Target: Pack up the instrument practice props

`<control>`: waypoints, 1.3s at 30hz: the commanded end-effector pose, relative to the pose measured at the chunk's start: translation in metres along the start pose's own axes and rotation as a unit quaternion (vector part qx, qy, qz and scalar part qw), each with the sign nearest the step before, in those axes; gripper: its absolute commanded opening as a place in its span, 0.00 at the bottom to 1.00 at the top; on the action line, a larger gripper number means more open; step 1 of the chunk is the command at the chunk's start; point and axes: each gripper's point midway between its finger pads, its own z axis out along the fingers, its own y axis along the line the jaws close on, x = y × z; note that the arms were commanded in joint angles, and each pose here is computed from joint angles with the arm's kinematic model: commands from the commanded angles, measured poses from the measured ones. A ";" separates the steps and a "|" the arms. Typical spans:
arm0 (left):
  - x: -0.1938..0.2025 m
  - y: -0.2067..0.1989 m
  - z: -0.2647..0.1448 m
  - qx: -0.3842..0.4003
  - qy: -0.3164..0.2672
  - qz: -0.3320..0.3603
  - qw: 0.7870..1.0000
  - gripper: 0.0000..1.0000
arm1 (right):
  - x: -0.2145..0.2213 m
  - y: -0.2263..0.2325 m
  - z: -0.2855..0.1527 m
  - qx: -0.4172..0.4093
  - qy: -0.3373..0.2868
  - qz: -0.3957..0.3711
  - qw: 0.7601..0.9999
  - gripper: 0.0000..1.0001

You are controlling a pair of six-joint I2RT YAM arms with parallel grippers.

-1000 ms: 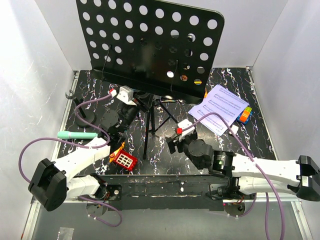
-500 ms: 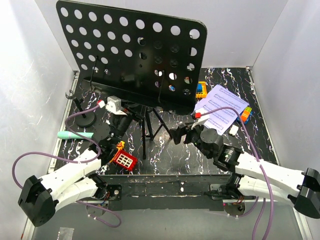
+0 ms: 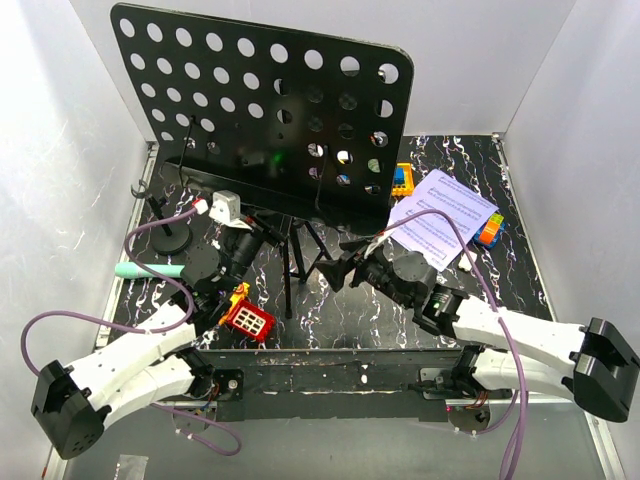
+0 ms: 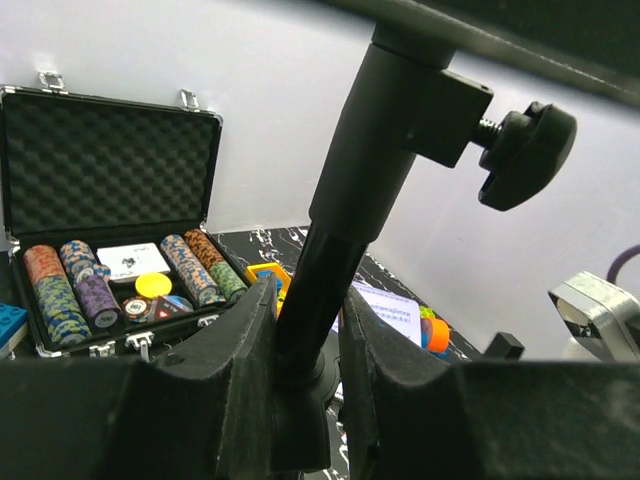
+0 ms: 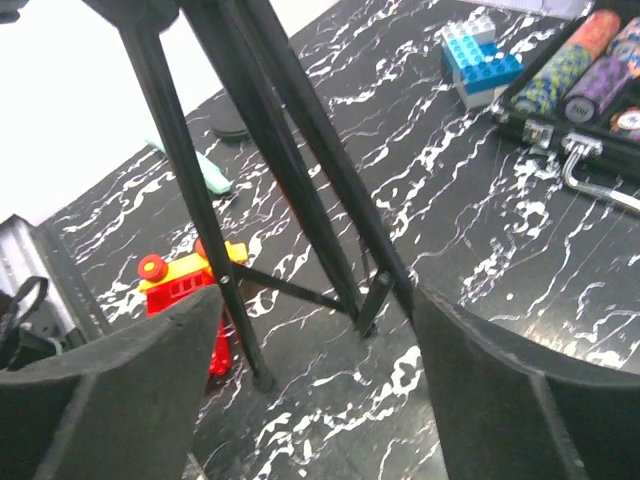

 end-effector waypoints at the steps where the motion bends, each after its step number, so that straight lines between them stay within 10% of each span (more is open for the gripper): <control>1: 0.170 0.051 -0.089 -0.102 0.318 0.004 0.943 0.00 | -0.054 0.013 0.015 -0.028 -0.081 -0.033 0.996 0.95; 23: 0.185 0.057 -0.130 -0.161 0.433 -0.014 0.887 0.00 | -0.059 0.050 0.040 -0.189 -0.016 -0.019 0.982 0.98; 39: 0.163 0.059 -0.154 -0.171 0.392 -0.043 0.903 0.00 | -0.065 0.059 0.039 -0.199 -0.009 -0.024 0.980 0.98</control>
